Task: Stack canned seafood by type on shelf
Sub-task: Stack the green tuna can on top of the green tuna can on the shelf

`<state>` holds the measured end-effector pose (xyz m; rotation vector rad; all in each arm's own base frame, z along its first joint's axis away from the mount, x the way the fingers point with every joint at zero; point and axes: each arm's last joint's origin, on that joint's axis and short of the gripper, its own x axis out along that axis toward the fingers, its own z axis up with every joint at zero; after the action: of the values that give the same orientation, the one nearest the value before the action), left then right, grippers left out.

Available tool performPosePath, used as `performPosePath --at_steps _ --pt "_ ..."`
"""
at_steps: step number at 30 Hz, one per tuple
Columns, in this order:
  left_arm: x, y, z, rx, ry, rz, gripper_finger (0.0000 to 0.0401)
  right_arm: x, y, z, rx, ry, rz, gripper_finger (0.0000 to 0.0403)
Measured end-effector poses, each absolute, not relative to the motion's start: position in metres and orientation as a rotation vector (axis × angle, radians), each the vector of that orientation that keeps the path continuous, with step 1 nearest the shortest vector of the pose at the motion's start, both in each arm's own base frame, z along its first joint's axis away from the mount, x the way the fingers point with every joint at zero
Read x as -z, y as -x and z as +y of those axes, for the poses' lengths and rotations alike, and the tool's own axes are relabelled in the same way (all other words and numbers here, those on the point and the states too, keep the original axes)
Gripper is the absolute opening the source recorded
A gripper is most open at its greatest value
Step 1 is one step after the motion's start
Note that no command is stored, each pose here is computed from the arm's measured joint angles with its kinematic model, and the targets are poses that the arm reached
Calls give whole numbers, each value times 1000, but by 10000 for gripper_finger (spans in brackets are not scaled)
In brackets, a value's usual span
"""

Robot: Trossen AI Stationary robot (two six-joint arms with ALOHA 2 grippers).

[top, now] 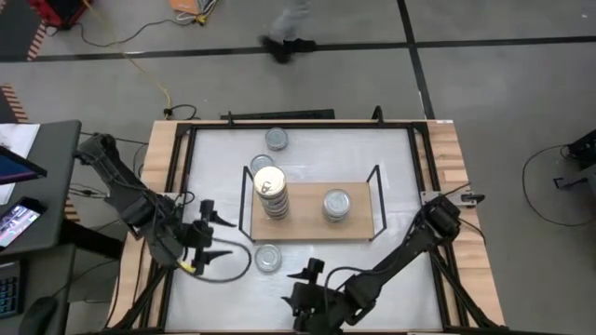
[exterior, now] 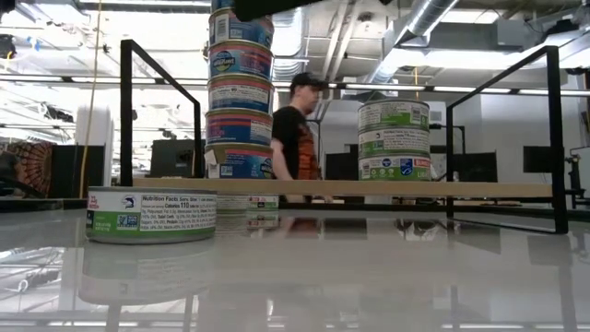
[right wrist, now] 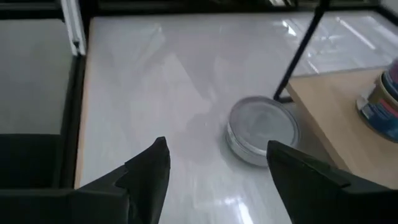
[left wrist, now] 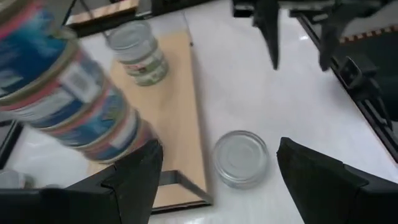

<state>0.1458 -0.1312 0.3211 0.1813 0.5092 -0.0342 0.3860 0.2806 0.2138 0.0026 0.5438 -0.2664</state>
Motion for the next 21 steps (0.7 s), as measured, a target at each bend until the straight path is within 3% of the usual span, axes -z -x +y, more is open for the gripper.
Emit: performPosePath --at_steps 12,21 --pt "-325 -118 -181 184 -376 326 302 -214 -410 297 193 76 296 290" --pt "-314 -109 -185 270 -389 342 302 -197 -408 292 247 62 379 290"
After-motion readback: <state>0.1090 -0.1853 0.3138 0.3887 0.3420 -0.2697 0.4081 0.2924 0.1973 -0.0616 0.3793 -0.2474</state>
